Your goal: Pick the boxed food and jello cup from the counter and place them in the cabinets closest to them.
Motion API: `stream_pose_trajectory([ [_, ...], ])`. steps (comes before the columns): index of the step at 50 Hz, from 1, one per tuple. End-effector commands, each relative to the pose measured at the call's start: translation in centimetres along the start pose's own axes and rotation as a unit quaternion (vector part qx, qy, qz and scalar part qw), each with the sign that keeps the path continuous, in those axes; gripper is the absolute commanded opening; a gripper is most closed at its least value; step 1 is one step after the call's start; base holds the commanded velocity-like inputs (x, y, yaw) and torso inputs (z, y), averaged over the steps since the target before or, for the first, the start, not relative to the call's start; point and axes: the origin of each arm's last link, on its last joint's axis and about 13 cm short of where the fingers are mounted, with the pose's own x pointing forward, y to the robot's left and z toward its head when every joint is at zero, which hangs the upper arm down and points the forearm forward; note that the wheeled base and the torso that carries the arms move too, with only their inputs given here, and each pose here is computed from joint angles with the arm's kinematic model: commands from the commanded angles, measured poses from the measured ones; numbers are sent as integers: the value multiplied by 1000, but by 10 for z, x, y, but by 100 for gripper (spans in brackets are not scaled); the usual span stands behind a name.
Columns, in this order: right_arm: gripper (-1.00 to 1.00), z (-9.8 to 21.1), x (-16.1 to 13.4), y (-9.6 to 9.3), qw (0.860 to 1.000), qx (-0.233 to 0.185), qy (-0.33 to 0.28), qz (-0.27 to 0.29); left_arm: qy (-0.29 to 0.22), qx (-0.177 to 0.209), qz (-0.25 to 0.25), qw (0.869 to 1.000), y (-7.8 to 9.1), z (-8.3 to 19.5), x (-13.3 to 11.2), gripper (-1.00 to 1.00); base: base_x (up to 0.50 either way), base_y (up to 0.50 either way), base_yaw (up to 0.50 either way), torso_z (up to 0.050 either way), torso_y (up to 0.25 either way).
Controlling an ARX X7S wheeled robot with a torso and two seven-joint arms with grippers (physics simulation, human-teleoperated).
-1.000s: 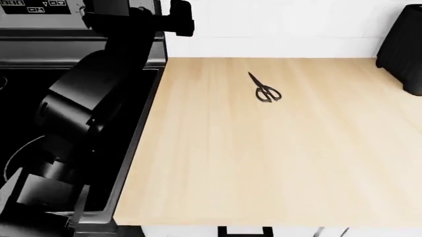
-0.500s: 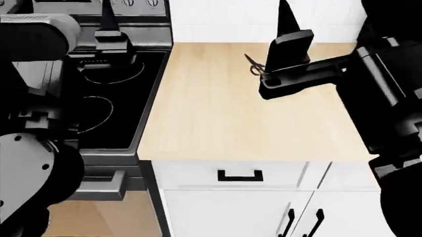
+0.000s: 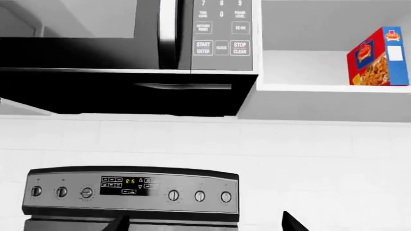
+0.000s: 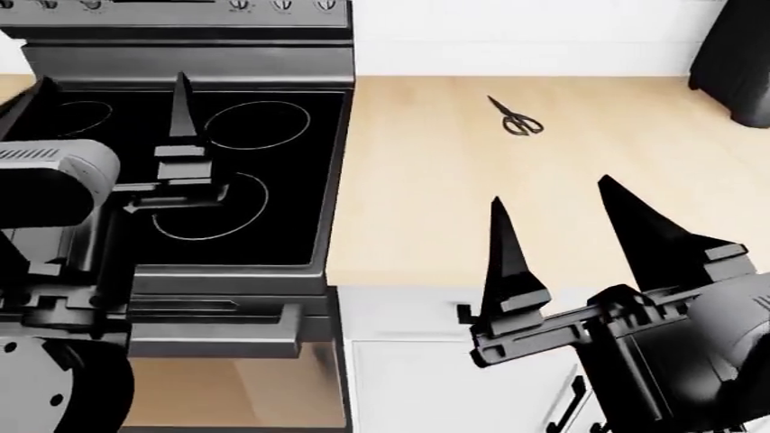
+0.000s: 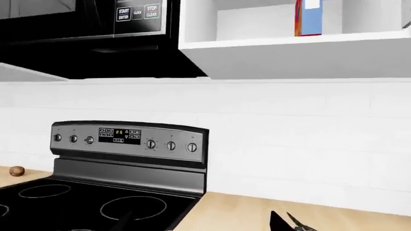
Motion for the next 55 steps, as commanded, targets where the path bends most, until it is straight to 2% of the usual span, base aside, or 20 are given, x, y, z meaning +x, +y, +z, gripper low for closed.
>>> stream_pose_trajectory([
  [1,100,-2,-14,4,999,18,-34,25,40,-13,-7,999,1,-21,0,100,-4,500,0,0,0],
  [5,100,2,-18,5,998,14,-47,26,9,-20,3,1000,4,-22,-7,100,-4,500,0,0,0],
  [10,100,2,-19,3,998,14,-49,21,2,-17,1,1000,2,-16,-16,100,-4,500,0,0,0],
  [19,100,3,-22,2,999,4,-46,10,-60,-54,-40,996,-1,-1,-35,100,-4,500,0,0,0],
  [27,100,-2,-11,-1,1000,-11,-21,-11,-68,-56,-63,994,-4,0,-38,100,142,501,0,0,0],
  [34,100,2,10,-15,998,-14,-20,-59,-76,-47,-66,994,-4,-2,-37,100,191,502,0,0,0],
  [37,100,3,10,-18,997,-7,-24,-70,-74,-41,-62,994,-5,-4,-37,100,195,502,0,0,0],
  [55,100,12,-3,-9,997,-15,-54,-54,-70,-37,-61,995,-5,-5,-37,100,113,501,0,0,0],
])
